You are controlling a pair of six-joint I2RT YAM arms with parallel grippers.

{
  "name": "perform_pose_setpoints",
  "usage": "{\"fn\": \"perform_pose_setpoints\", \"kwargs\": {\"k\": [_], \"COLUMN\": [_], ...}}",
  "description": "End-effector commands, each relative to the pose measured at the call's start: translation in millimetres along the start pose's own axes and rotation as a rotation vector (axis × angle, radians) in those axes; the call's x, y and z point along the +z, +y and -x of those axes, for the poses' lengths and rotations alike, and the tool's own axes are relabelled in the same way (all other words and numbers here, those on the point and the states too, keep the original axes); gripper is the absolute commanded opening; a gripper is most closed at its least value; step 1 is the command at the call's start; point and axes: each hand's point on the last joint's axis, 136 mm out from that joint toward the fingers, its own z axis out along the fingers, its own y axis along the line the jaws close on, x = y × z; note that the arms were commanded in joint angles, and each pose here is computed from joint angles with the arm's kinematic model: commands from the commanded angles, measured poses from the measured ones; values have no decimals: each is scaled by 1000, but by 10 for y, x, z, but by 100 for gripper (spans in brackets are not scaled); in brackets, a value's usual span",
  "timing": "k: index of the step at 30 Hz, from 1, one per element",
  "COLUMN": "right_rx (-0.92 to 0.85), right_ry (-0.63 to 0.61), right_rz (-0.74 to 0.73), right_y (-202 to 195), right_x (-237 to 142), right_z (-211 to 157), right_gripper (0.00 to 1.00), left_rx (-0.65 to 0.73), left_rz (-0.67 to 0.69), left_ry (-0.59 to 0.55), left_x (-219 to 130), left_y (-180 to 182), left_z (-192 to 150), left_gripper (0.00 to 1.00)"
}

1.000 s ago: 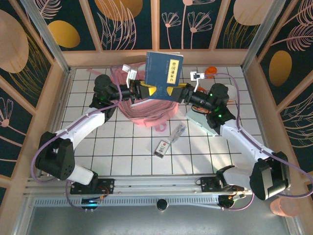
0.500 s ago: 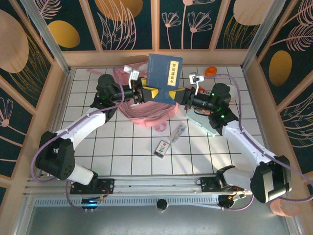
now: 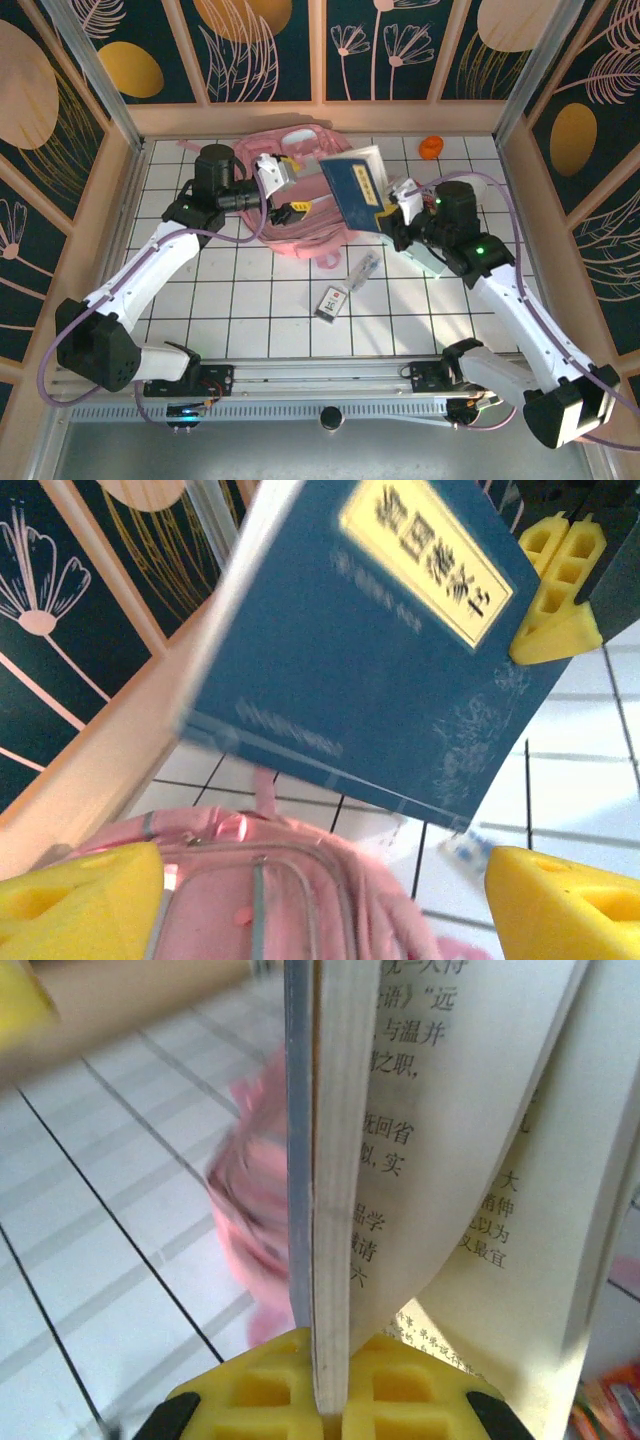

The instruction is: Pack the student bag

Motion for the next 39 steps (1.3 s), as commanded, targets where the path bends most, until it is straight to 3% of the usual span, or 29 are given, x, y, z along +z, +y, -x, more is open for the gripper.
{"fn": "perform_pose_setpoints", "kwargs": {"k": [1,4,13,19,22,27,30,36,39], "right_rx": [-281,-406,-544,-568,-570,-570,-561,-422,-300], "right_ry": [149,170,111,67,55,31,2,-108,-179], "right_rz": [-55,-55,-49,-44,-37,-70,-123,-230,-298], "right_y": [44,137,266,306,326,297,244,171,84], "right_x": [-34,30,121,123,117,60,-38,-327,-458], "right_z": [-200,-223,-4,96,116,158,183,174,116], "right_gripper": [0,0,0,0,0,0,9,46,60], "left_rx": [126,133,88,72,65,96,137,166,157], "left_rz": [-47,-85,-131,-193,-209,-177,-101,-77,-106], "left_ry": [80,95,148,148,145,168,181,75,26], "left_x": [15,76,265,397,421,403,360,315,310], "left_y": [-97,-166,-281,-421,-441,-410,-352,-388,-471], "left_z": [-183,-283,-585,-664,-678,-739,-814,-647,-609], "left_gripper": [83,83,82,71,59,23,1,0,0]}}
